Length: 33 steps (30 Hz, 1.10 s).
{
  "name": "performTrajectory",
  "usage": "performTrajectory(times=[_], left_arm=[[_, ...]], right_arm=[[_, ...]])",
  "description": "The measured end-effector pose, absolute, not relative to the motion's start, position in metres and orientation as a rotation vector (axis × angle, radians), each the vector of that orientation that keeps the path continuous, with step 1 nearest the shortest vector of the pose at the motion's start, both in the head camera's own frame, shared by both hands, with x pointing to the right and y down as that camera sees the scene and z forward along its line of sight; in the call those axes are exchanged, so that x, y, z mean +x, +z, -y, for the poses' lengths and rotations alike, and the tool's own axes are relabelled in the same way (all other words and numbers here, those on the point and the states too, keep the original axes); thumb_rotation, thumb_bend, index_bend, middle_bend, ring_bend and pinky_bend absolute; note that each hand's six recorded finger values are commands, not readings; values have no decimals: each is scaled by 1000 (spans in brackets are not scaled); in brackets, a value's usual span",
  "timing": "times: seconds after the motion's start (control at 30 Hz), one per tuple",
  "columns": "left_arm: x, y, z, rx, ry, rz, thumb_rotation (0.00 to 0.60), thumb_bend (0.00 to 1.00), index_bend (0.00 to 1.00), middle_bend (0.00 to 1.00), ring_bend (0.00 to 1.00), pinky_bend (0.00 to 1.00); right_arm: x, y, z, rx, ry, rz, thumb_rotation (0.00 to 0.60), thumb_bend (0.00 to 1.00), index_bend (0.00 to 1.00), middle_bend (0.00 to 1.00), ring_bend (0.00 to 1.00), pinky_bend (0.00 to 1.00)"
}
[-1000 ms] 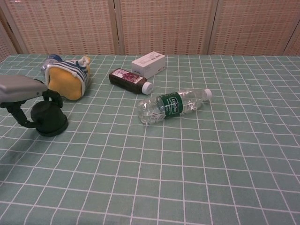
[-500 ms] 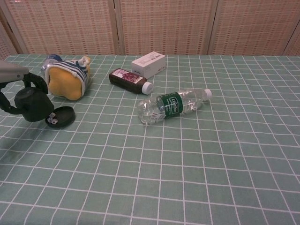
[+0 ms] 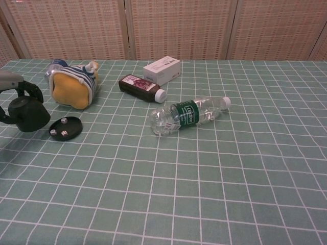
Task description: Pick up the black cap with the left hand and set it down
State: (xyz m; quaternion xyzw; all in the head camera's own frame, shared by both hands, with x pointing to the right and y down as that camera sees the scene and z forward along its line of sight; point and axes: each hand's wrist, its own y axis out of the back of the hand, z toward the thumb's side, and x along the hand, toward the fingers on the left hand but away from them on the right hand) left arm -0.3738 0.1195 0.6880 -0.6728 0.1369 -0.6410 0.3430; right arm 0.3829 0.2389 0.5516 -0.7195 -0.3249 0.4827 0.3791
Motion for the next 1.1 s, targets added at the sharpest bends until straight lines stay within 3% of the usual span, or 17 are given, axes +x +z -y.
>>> performTrajectory(times=[0.03, 0.1, 0.17, 0.27, 0.57, 0.87, 0.97, 1.1], left_arm=[[-377, 690, -120, -1740, -1680, -348, 600, 363, 334, 338, 246, 132], [-385, 694, -122, -1729, -1716, -330, 600, 361, 89, 78, 134, 132], [-390, 698, -124, -1731, -1746, -320, 600, 360, 1, 0, 53, 132], [-397, 702, -125, -1720, -1780, -307, 600, 361, 0, 0, 3, 130], [-400, 695, -131, -1710, -1774, -322, 600, 364, 0, 0, 0, 120], [-392, 655, -140, -1739, -1514, -654, 600, 432, 0, 0, 0, 14], [-403, 637, -159, -1748, -1378, -830, 600, 431, 0, 0, 0, 0], [-441, 610, -210, -1682, -1301, -1013, 600, 432, 0, 0, 0, 0]], right_arm=[[383, 551, -239, -1838, 1232, 831, 600, 0, 0, 0, 0, 0], [383, 551, -239, -1838, 1231, 831, 600, 0, 0, 0, 0, 0], [382, 551, -240, -1838, 1231, 831, 600, 0, 0, 0, 0, 0], [382, 552, -240, -1839, 1232, 826, 600, 0, 0, 0, 0, 0], [381, 553, -241, -1843, 1237, 816, 600, 0, 0, 0, 0, 0], [381, 553, -242, -1838, 1234, 812, 600, 0, 0, 0, 0, 0], [380, 553, -243, -1821, 1237, 810, 600, 0, 0, 0, 0, 0], [375, 559, -249, -1831, 1244, 771, 600, 0, 0, 0, 0, 0]])
